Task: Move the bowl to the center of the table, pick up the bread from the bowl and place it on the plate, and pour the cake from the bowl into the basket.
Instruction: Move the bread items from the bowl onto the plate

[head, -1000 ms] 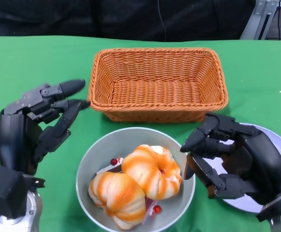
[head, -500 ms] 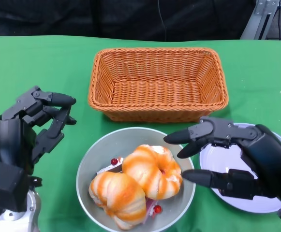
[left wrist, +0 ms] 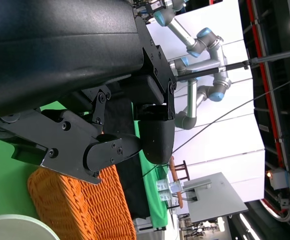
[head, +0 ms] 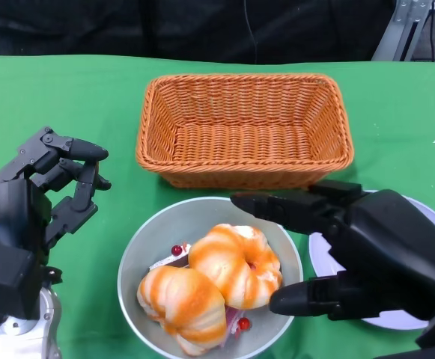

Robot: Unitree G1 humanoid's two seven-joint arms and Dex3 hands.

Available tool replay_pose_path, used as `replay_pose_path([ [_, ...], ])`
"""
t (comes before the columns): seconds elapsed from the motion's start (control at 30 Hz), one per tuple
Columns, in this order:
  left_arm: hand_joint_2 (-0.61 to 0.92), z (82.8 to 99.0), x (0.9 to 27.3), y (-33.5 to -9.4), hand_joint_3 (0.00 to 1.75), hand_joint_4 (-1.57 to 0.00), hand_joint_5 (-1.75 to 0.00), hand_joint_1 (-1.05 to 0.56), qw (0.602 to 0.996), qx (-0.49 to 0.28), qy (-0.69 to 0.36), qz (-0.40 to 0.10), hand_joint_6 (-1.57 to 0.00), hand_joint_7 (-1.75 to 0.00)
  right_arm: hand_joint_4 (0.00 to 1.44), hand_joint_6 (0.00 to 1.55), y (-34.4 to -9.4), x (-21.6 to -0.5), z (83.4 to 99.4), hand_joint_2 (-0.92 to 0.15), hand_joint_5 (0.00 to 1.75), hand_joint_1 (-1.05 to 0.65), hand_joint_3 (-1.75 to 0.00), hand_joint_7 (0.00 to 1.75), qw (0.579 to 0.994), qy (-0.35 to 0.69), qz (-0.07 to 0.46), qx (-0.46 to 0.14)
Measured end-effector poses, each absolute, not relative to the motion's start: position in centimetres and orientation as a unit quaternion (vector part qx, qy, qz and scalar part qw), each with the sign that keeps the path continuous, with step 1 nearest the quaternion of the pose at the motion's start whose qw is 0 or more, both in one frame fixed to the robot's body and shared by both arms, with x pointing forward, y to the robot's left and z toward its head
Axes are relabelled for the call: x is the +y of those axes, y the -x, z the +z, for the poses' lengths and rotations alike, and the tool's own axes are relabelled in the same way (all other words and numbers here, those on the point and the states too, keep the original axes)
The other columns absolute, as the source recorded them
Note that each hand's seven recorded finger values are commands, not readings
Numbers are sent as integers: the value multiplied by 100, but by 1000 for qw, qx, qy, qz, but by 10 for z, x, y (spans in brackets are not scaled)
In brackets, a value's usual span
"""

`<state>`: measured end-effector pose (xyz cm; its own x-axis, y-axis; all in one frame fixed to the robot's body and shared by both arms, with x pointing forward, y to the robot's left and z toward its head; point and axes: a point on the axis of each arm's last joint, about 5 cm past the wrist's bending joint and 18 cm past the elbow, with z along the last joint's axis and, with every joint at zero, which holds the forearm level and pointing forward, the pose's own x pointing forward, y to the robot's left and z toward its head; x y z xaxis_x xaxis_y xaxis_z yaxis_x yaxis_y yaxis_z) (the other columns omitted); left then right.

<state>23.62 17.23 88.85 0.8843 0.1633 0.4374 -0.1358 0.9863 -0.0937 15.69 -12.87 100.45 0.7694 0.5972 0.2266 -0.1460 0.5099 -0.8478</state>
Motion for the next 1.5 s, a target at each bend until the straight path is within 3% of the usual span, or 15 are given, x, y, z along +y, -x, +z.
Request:
replay_pose_path([
  [0.33, 65, 881, 170, -235, 86, -76, -150, -10, 972, -219, 36, 71, -77, -121, 36, 29, -158, -100, 998, -92, 19, -91, -9, 0, 810, 481, 210, -262],
  [0.6, 67, 878, 168, -235, 81, -77, -150, -13, 974, -215, 34, 66, -78, -120, 38, 33, -169, -85, 981, -92, 17, -91, -12, 2, 796, 506, 231, -240],
  [0.87, 71, 877, 167, -235, 73, -76, -152, -14, 974, -215, 29, 59, -80, -118, 41, 38, -178, -78, 962, -92, 17, -91, -13, 3, 766, 537, 252, -248],
  [1.1, 72, 879, 167, -234, 71, -75, -155, -13, 973, -219, 33, 58, -80, -119, 40, 40, -182, -75, 948, -92, 13, -93, -10, 2, 729, 580, 220, -290],
  [1.5, 71, 878, 168, -230, 73, -74, -159, -13, 974, -220, 29, 52, -78, -121, 36, 38, -192, -71, 931, -92, 9, -92, -7, 0, 689, 628, 200, -302],
])
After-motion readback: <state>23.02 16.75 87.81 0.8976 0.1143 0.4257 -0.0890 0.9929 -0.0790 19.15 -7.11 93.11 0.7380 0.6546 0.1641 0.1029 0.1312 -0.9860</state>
